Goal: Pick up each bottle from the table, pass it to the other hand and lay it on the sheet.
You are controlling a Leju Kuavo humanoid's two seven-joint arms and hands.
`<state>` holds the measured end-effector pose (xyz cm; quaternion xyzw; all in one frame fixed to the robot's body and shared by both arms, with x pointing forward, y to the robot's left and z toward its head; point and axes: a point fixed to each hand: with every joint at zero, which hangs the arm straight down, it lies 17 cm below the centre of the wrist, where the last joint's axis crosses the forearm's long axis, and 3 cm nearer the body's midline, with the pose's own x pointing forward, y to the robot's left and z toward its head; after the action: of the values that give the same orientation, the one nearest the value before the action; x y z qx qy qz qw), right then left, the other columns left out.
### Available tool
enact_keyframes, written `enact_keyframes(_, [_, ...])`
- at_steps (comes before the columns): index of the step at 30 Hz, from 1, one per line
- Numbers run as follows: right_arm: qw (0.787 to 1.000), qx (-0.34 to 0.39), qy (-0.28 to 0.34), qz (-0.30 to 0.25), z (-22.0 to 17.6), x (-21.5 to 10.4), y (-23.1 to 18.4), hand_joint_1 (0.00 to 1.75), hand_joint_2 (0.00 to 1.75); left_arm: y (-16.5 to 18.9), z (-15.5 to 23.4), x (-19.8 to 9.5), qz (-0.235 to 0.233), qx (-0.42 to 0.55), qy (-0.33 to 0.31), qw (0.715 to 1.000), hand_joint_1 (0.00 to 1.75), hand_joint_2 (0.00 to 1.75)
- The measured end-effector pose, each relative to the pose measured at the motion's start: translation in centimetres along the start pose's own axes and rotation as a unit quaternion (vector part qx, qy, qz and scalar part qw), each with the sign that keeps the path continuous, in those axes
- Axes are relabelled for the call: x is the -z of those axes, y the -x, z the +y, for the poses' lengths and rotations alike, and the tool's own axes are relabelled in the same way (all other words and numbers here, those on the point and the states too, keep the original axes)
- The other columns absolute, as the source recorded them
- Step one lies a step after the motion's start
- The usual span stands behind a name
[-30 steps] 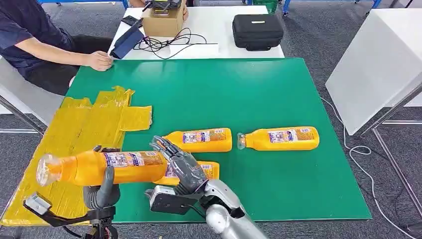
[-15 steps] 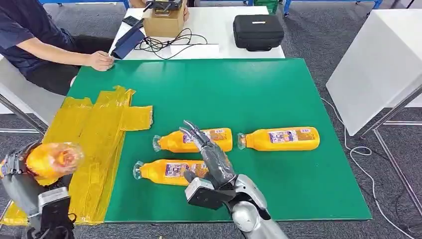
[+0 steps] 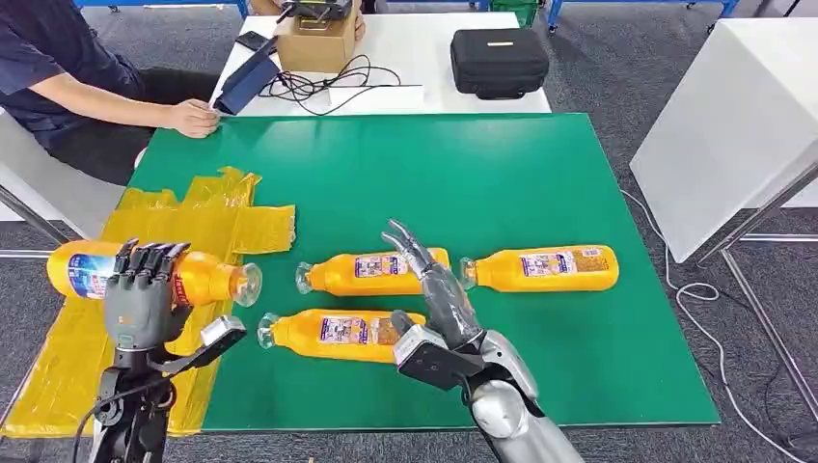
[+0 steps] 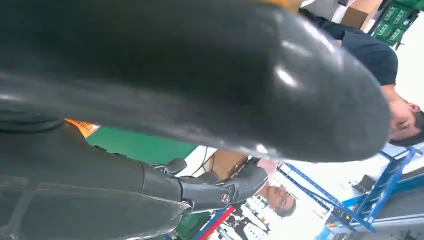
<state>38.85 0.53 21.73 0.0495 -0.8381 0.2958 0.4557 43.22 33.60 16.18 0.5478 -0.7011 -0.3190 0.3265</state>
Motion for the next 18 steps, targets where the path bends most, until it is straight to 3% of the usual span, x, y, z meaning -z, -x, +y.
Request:
enact_keyframes(13, [1.000, -0.009, -0.025, -0.014, 0.7, -0.2, 0.1, 0.00, 0.00, 2.7, -7.5, -3.0, 0.078, -0.034, 0.101, 0.991, 1.75, 1.75])
enact_keyframes(18, [0.998, -0.002, -0.060, -0.026, 2.3, 0.1, -0.4, 0.00, 0.00, 3.4, -12.2, -5.4, 0.112, -0.020, 0.188, 0.976, 1.75, 1.75])
